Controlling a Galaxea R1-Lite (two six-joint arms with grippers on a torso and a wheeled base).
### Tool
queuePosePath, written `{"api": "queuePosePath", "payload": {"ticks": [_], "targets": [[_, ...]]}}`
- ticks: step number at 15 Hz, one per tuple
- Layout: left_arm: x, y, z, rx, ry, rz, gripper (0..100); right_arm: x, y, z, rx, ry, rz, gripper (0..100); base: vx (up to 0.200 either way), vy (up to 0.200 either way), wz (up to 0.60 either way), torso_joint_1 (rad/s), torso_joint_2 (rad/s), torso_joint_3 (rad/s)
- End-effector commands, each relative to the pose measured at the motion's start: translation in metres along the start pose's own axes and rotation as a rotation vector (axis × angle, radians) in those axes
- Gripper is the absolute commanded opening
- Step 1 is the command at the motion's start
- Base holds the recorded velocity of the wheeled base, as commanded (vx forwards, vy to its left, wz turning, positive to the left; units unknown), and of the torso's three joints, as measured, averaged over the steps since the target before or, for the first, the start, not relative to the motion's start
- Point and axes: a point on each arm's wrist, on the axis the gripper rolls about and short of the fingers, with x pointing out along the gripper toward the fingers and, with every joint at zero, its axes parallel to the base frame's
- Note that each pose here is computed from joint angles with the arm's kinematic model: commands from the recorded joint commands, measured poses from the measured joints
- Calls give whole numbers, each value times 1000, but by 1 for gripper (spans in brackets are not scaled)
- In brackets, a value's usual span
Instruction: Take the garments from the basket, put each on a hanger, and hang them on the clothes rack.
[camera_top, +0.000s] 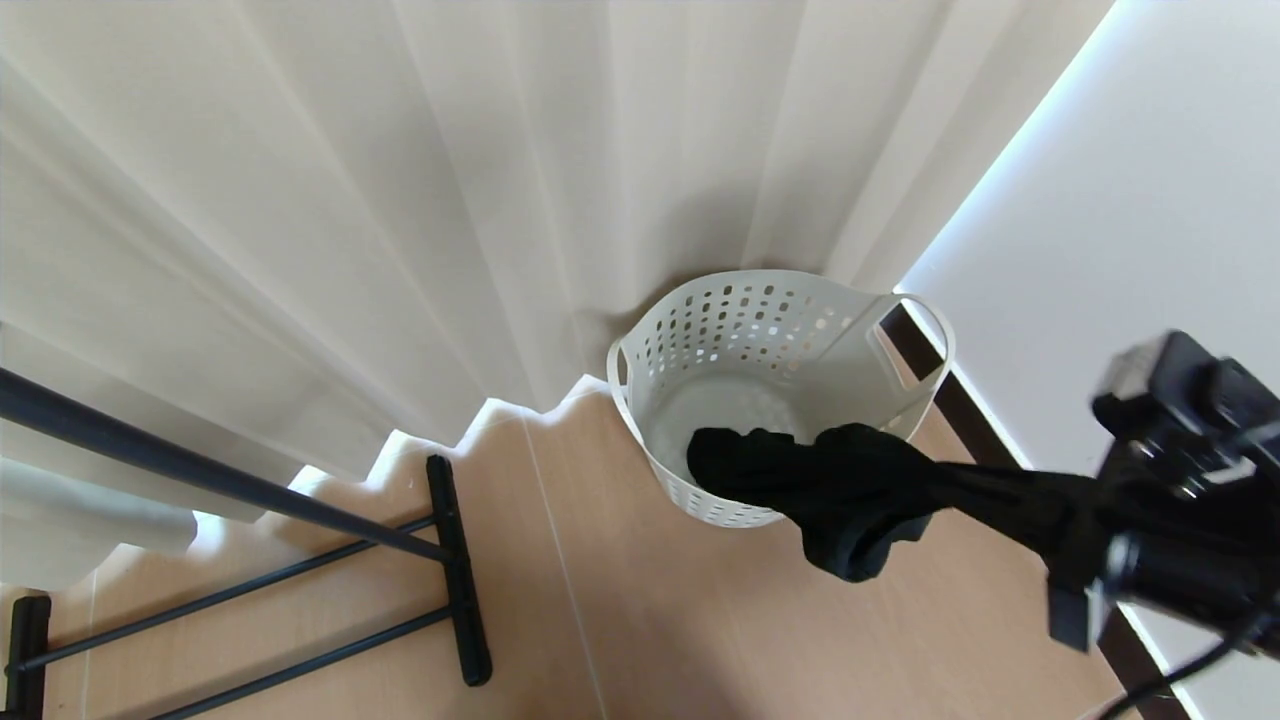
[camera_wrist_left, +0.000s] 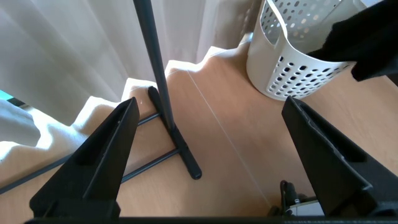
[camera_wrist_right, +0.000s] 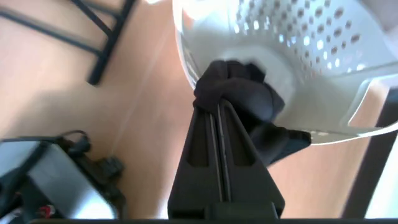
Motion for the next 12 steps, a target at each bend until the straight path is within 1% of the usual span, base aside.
{"api": "queuePosePath", "payload": {"ticks": [1,3,7,8,10,12], "targets": [[0,0,0,0,-1,0,100,-57,15,-35,26,-143,28,0,0,0,0,0,0,0],[0,0,0,4,-1,0,100,-58,14,-40,37,-136,19,0,0,0,0,0,0,0],[0,0,0,1,-1,0,100,-58,12,-34,37,-168,9,0,0,0,0,0,0,0],[0,0,0,15,1,-5,100,-59,11,-31,37,-181,3,0,0,0,0,0,0,0],[0,0,0,7,1,-6,100,-59,9,-26,39,-192,-12,0,0,0,0,0,0,0],[0,-1,0,22,0,-34,100,-60,1,-22,54,-201,-74,0,0,0,0,0,0,0]]}}
